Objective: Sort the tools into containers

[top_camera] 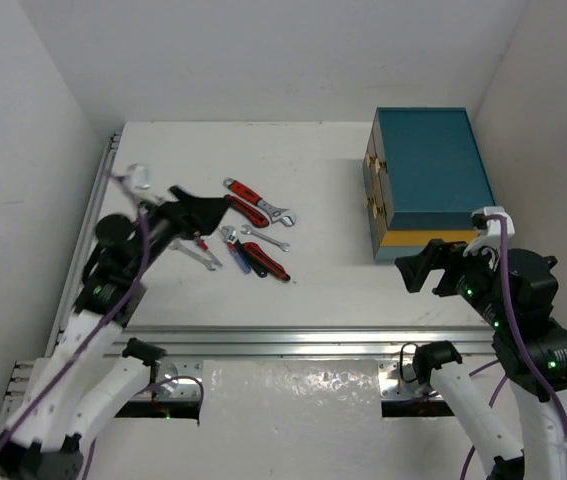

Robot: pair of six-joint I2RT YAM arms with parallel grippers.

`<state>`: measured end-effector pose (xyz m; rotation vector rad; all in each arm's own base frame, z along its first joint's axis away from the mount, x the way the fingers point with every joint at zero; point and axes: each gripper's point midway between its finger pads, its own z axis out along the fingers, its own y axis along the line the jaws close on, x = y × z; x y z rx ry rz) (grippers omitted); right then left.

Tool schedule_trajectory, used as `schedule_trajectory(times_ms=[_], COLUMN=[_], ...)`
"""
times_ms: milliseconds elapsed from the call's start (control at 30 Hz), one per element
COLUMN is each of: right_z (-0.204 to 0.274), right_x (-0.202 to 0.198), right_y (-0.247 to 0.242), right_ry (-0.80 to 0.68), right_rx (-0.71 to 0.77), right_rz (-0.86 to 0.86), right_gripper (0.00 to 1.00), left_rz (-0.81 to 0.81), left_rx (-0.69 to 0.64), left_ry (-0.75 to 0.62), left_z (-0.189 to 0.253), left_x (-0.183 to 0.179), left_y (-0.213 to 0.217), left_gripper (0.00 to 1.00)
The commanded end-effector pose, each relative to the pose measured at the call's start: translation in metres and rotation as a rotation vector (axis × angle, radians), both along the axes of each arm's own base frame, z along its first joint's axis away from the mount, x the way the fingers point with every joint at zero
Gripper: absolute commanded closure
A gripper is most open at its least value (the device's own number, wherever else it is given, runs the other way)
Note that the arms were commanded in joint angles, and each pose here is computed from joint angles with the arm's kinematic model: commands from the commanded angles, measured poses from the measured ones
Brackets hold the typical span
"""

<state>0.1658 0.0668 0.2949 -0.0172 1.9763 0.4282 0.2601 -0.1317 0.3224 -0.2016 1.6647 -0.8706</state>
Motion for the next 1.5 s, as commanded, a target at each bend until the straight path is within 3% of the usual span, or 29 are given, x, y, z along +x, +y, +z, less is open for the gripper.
schedule_trajectory(times_ms=[0,133,167,200,233,267,333,367,400,600,633,933,1300,1467], right_z=[0.030,0.029,0.029,0.028,0.029,0.030,0.031,0.031,0.030,0.027,0.025,0.022,0.018,0.024], right_x=[-0.010,-0.020,-0.022,-0.024,-0.026,-0.030,-0.035,-0.038,-0.040,-0.051,-0.052,-0.061,-0.059,-0.059], right_y=[0.006,0.012,0.015,0.017,0.019,0.022,0.024,0.027,0.028,0.035,0.037,0.049,0.052,0.053], right_ry=[-0.065,-0.039,-0.033,-0.030,-0.032,-0.037,-0.042,-0.045,-0.041,-0.033,-0.028,-0.011,-0.006,-0.011], right_rx=[0.060,0.071,0.076,0.082,0.089,0.100,0.116,0.126,0.130,0.154,0.163,0.207,0.212,0.215], right_rz=[0.021,0.068,0.082,0.096,0.107,0.129,0.140,0.156,0.167,0.213,0.223,0.292,0.308,0.319], right_gripper=[0.01,0.01,0.01,0.01,0.01,0.01,0.01,0.01,0.01,0.01,0.01,0.01,0.01,0.01], left_rz=[-0.497,-0.619,-0.624,-0.655,-0.670,-0.669,-0.691,-0.696,-0.734,-0.783,-0.772,-0.779,-0.786,-0.769], left_rx=[-0.261,-0.255,-0.257,-0.293,-0.334,-0.338,-0.395,-0.401,-0.426,-0.499,-0.513,-0.604,-0.610,-0.618], left_ry=[-0.063,0.009,0.084,0.030,0.060,0.133,0.139,0.202,0.161,0.263,0.321,0.281,0.243,0.289], left_z=[0.029,0.032,0.008,0.032,0.031,-0.001,0.011,-0.022,-0.005,-0.060,-0.086,-0.087,-0.069,-0.084], left_x=[0.005,0.043,0.067,0.076,0.086,0.108,0.130,0.148,0.153,0.194,0.203,0.224,0.226,0.236], left_y=[-0.093,-0.177,-0.195,-0.206,-0.215,-0.230,-0.248,-0.263,-0.273,-0.332,-0.339,-0.356,-0.360,-0.365], left_gripper=[0.00,0.00,0.00,0.00,0.00,0.00,0.00,0.01,0.02,0.07,0.10,0.22,0.27,0.39])
